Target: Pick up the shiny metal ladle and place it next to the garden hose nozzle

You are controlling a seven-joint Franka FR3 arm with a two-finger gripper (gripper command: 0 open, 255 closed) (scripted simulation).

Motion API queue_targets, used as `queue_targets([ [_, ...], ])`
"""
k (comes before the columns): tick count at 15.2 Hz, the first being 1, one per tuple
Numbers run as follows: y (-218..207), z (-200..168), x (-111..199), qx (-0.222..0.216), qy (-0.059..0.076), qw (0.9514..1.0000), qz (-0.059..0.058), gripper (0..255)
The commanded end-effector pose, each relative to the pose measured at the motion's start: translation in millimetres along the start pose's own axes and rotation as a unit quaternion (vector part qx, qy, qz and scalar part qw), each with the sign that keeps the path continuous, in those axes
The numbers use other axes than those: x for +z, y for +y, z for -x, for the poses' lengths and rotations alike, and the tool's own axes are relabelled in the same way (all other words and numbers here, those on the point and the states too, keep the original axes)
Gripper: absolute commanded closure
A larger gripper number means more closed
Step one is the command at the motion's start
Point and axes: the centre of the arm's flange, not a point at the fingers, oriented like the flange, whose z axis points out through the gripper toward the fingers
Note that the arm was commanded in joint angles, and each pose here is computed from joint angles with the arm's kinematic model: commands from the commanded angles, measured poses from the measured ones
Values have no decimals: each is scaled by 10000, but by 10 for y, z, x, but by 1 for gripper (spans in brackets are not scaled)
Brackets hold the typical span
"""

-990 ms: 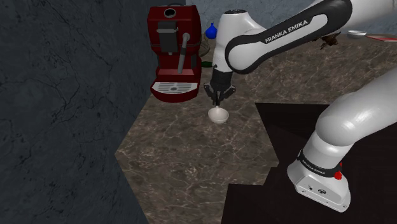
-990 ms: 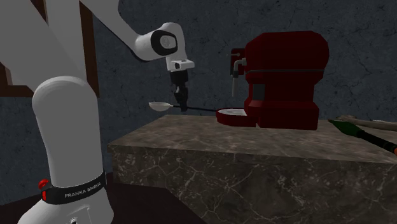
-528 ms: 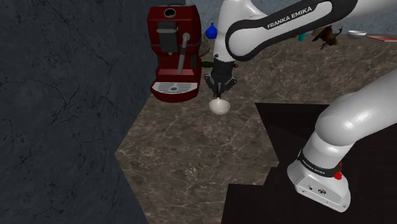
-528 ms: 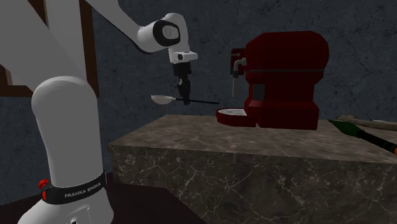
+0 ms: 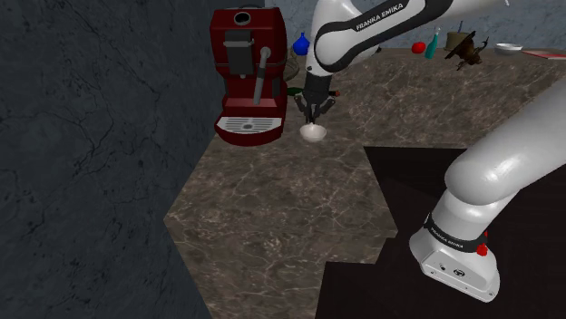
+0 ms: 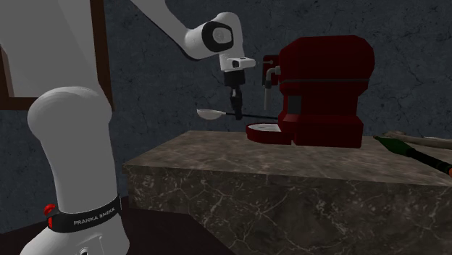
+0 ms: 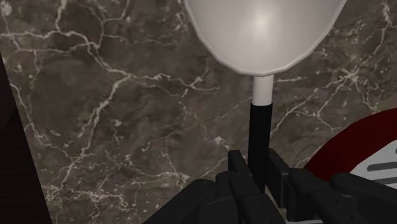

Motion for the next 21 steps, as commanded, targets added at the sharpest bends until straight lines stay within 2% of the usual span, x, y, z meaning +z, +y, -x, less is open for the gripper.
queue_targets([
  [1, 8, -279, 23, -4, 2, 10000, 2, 255],
  [21, 137, -2901, 299, -4, 2, 10000, 2, 255],
])
